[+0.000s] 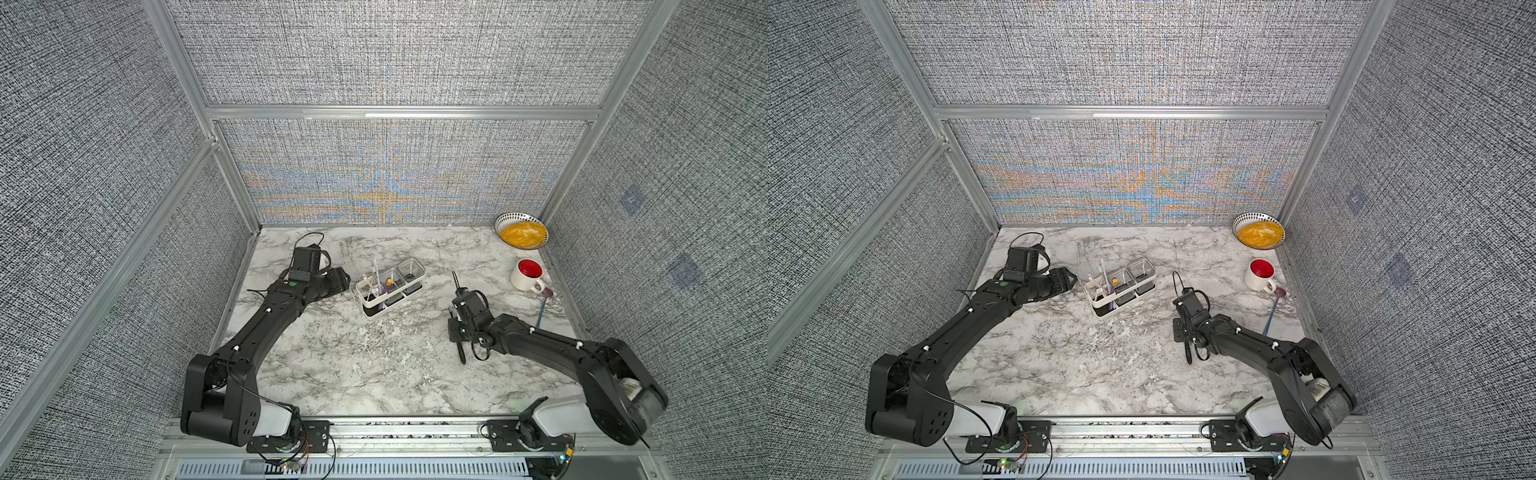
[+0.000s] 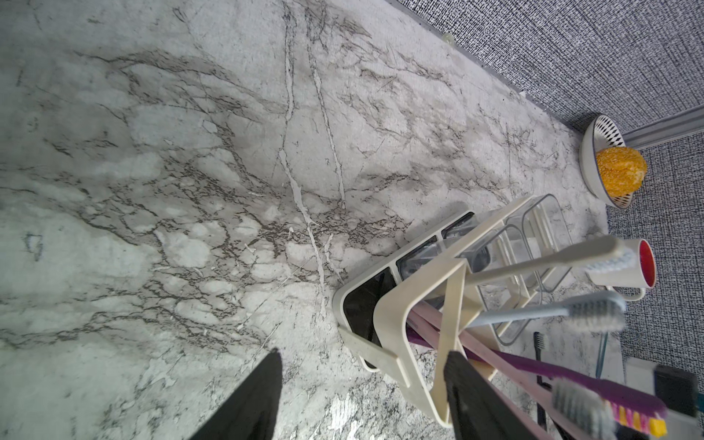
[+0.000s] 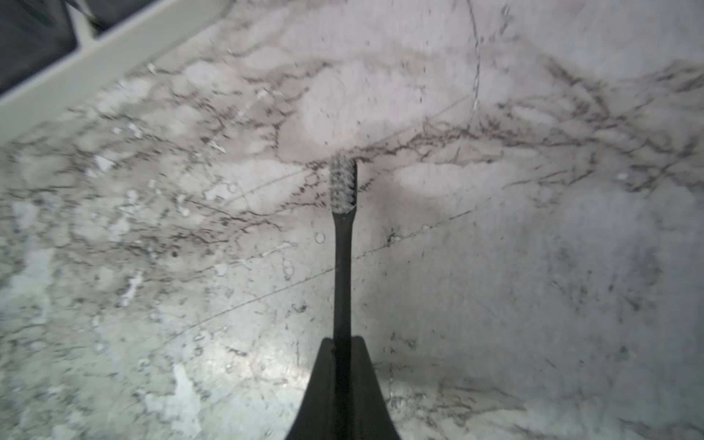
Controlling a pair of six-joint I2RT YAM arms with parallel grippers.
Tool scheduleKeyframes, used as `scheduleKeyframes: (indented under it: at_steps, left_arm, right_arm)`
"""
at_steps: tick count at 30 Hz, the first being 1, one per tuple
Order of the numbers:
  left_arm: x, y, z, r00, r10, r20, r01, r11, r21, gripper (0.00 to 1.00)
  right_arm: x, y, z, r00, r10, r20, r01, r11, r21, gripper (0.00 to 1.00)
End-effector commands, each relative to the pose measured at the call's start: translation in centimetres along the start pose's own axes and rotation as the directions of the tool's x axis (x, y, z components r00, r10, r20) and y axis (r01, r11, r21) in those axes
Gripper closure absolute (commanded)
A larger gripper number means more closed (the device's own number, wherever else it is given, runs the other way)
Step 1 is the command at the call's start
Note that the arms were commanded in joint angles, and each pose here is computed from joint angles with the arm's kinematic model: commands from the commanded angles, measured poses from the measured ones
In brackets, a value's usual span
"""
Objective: Place the toothbrush into the toothbrush holder
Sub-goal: Pick up the toothbrush from the center of the board.
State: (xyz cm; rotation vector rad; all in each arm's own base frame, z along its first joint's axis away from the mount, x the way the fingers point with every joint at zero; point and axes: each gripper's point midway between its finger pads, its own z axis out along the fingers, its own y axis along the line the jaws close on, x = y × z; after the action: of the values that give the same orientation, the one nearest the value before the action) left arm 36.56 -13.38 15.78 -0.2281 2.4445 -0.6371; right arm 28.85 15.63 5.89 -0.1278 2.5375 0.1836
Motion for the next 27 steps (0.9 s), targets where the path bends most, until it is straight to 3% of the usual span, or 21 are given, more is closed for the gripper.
scheduleKeyframes:
  at_steps: [1,6,12,18,24,27]
  left_arm:
    - [-0.2,-0.1,0.0,1.000,0.006,0.003,-0.006,1.000,0.000,0.30]
    - [-0.3,-0.2,0.2,1.000,0.004,0.003,-0.004,1.000,0.005,0.30]
    - [-0.5,-0.6,0.0,1.000,0.008,0.006,-0.008,1.000,0.011,0.30]
    - [-0.4,-0.6,-0.3,1.000,0.010,0.009,-0.010,1.000,0.009,0.30]
    - [-0.2,-0.5,-0.5,1.000,0.013,0.010,-0.013,1.000,0.001,0.30]
    - [-0.2,-0.4,-0.5,1.000,0.013,0.012,-0.013,1.000,-0.001,0.30]
  right_arm:
    - [-2.4,1.0,-1.9,0.993,0.012,0.114,-0.008,0.999,-0.032,0.98]
    - [-6.4,4.8,-5.9,0.949,0.013,0.316,0.037,0.988,-0.150,0.99]
    - [-11.1,10.5,-10.4,0.823,0.001,0.568,0.170,0.954,-0.247,0.99]
    - [-15.2,16.1,-13.3,0.656,-0.007,0.754,0.301,0.919,-0.254,0.99]
    - [-17.2,19.6,-14.9,0.492,0.075,0.867,0.343,0.899,-0.273,0.99]
    - [-17.7,20.5,-15.6,0.388,0.140,0.911,0.353,0.891,-0.287,0.99]
